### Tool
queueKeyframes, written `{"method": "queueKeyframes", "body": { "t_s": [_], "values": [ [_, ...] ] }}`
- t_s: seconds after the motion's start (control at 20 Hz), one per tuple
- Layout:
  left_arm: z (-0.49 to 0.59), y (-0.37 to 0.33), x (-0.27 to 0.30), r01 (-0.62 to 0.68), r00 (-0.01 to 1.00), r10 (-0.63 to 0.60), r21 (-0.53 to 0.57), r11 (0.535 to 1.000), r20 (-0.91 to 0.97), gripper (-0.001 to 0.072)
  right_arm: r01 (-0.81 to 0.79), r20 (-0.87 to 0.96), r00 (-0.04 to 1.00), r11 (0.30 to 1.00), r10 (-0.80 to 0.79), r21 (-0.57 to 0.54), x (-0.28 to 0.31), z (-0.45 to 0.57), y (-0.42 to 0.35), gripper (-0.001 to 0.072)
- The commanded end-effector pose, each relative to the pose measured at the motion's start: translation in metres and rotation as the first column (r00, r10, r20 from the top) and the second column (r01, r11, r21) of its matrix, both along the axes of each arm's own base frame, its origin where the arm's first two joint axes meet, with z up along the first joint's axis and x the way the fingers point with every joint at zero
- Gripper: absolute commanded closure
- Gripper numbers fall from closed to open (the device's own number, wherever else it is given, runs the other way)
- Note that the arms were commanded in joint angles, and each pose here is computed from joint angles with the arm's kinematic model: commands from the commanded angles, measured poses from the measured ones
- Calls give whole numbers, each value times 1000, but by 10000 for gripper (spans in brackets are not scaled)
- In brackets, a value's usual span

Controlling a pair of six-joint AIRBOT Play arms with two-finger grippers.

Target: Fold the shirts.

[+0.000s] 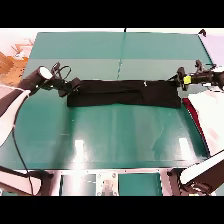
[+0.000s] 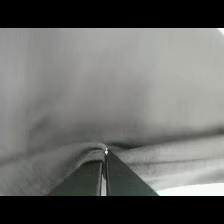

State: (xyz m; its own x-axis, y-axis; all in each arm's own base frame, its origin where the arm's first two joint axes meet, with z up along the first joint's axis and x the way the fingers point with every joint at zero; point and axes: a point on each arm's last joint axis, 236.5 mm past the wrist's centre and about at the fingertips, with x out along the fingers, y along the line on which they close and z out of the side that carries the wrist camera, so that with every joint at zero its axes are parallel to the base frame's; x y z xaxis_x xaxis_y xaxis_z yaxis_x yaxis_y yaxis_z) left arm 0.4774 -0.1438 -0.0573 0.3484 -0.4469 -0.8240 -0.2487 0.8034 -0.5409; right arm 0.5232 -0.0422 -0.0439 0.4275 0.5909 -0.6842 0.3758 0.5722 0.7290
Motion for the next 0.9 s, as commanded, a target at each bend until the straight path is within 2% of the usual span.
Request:
{"method": "queueKeyframes", "body": {
  "t_s": [0.0, 0.05, 0.15, 0.25, 0.5, 0.85],
  "values": [
    [-1, 1, 37, -39, 997, 40, -5, 999, 70, 86, -13, -6, 1000, 1000, 14, 15, 19, -28, 1, 475],
    [7, 3, 45, -50, 994, 51, -13, 999, 92, 8, -16, 13, 1000, 1000, 16, 4, 20, -25, -5, 404],
    [29, 9, 58, -45, 990, 47, -12, 999, 135, 8, -58, 68, 996, 998, 59, -18, 21, -4, -21, 385],
    [56, 20, 68, -41, 986, 44, -22, 999, 159, 8, -91, 91, 991, 994, 97, -62, 12, 15, -50, 132],
    [90, 40, 71, -26, 987, 31, -35, 999, 160, 8, -155, 14, 987, 982, 158, -103, -27, -4, -93, 114],
    [88, 29, 59, 6, 994, 1, -66, 998, 113, 8, -286, -95, 952, 957, 290, 53, -58, -60, -66, 92]
  ]
}}
